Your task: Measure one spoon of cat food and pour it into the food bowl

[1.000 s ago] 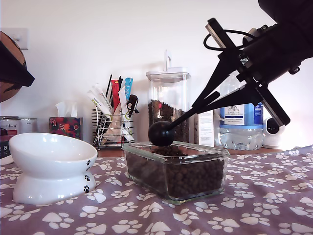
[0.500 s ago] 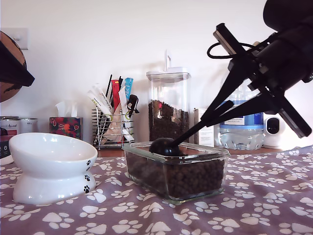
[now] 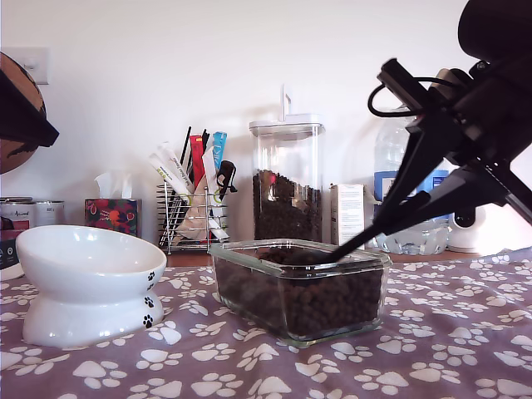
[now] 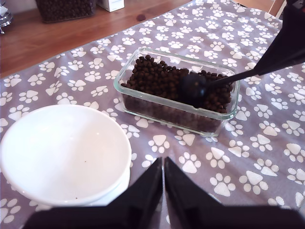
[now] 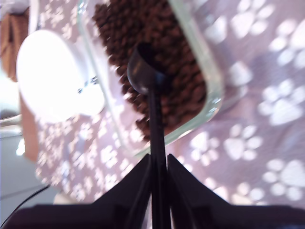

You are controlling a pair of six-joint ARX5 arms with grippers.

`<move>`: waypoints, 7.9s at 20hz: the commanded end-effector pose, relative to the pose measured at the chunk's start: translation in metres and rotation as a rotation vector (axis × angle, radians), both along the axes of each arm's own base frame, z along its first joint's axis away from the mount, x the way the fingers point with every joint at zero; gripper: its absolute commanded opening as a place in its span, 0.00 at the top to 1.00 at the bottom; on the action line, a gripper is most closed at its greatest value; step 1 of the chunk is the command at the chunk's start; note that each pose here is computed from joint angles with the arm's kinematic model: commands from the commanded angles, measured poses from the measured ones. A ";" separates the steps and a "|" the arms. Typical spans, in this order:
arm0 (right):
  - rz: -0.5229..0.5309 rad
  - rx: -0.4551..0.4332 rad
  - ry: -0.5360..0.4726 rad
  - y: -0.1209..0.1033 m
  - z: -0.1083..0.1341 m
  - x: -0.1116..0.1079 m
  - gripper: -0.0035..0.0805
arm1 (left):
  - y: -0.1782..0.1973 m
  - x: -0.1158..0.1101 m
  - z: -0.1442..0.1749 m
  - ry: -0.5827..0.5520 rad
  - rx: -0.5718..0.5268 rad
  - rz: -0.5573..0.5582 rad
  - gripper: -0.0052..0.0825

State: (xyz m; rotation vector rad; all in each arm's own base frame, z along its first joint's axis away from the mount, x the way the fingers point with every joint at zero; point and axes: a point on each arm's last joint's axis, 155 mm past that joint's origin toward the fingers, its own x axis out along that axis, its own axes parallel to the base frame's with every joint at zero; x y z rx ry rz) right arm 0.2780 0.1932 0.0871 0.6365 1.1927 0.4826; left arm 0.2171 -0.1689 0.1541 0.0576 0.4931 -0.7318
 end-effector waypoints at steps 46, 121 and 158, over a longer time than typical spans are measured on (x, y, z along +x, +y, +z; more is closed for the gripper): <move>0.435 -0.757 -0.443 -0.027 -0.009 0.011 0.97 | 0.000 0.000 -0.006 0.006 0.005 0.002 0.96; 1.196 -1.117 -1.305 0.142 0.066 0.013 0.97 | 0.001 0.000 -0.006 0.006 0.005 0.002 0.96; 1.990 -1.691 -1.844 0.198 0.082 0.059 0.97 | 0.001 0.000 -0.006 0.006 0.005 0.002 0.96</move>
